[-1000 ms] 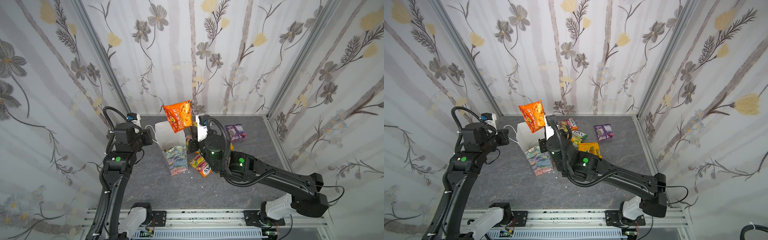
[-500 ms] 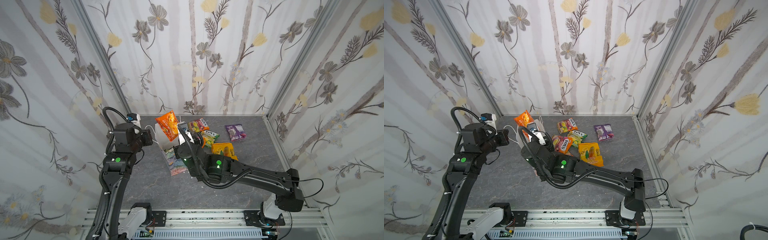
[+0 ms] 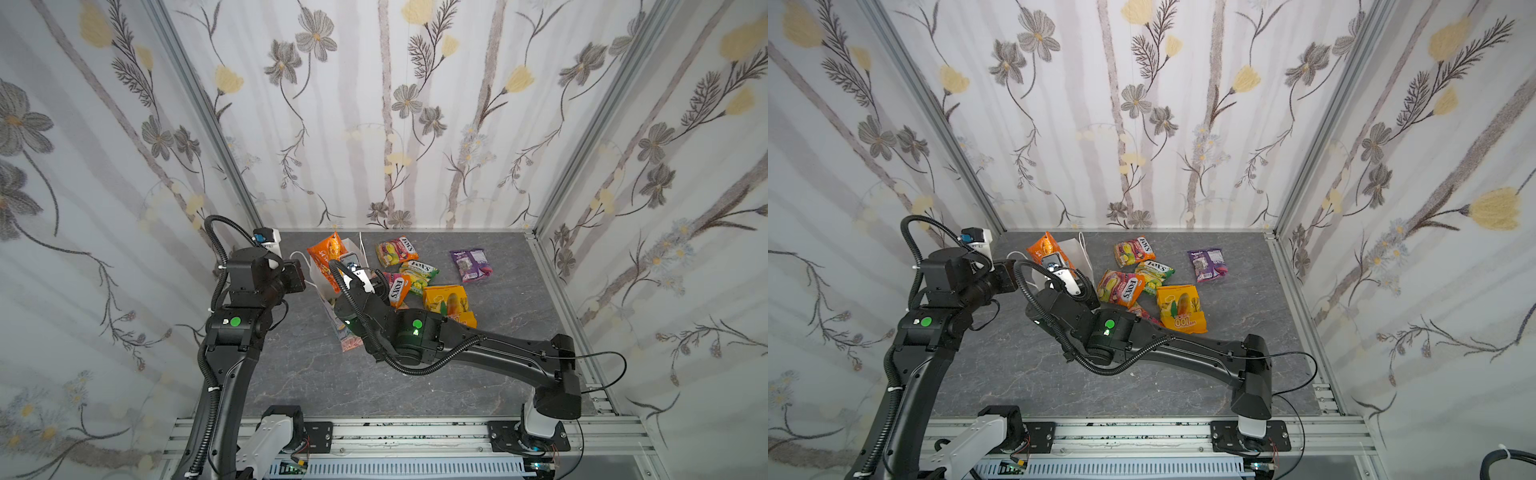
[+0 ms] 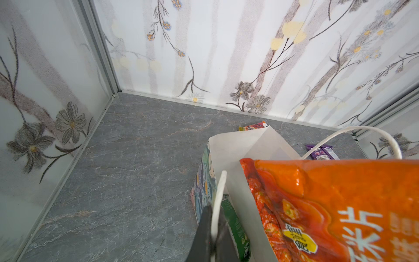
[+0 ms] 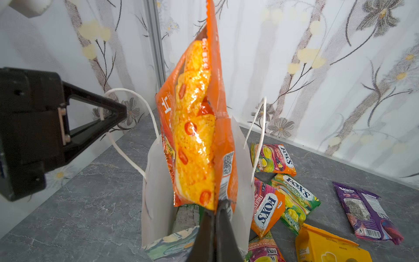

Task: Place the snacks into the paper bag
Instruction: Place the snack in the paper bag.

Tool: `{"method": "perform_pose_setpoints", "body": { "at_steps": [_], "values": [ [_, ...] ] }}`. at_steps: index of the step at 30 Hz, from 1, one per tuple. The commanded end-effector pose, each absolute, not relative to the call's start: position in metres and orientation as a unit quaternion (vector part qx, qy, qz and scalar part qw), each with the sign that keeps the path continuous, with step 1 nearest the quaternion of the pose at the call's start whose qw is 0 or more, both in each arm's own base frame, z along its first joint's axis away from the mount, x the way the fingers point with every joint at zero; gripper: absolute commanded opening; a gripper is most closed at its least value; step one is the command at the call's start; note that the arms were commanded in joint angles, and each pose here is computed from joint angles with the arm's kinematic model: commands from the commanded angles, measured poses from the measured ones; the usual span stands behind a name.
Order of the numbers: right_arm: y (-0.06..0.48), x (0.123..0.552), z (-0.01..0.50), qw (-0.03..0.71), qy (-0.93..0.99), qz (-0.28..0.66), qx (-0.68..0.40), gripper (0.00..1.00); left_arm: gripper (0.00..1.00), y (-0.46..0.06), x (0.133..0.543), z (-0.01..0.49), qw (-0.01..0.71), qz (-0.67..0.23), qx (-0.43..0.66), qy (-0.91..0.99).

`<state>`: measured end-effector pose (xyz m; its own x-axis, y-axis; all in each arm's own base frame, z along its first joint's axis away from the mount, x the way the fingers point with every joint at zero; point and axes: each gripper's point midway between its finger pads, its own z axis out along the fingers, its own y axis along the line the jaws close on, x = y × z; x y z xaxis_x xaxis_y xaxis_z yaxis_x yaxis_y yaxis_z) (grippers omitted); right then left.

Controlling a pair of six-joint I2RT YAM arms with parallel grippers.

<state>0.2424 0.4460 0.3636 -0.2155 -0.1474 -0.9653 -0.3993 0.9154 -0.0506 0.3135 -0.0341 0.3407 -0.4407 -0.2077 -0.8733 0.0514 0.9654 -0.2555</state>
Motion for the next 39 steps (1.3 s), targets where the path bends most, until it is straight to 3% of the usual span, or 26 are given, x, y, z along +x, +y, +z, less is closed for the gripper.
{"method": "perform_pose_setpoints", "body": {
  "at_steps": [1,27,35,39],
  "values": [
    [0.445,0.243,0.362,0.598,0.777,0.105,-0.166,0.0,0.02,-0.034,0.315,0.346,0.539,-0.123,-0.045,0.832],
    [0.452,0.246,0.339,0.573,0.794,0.069,-0.193,0.0,0.02,-0.033,0.316,0.346,0.538,-0.122,-0.046,0.833],
    [0.456,0.249,0.338,0.57,0.794,0.069,-0.198,0.11,0.02,-0.033,0.316,0.346,0.539,-0.12,-0.047,0.833],
    [0.457,0.248,0.342,0.57,0.793,0.075,-0.201,0.24,0.02,-0.033,0.316,0.346,0.539,-0.12,-0.047,0.833]
  ]
}}
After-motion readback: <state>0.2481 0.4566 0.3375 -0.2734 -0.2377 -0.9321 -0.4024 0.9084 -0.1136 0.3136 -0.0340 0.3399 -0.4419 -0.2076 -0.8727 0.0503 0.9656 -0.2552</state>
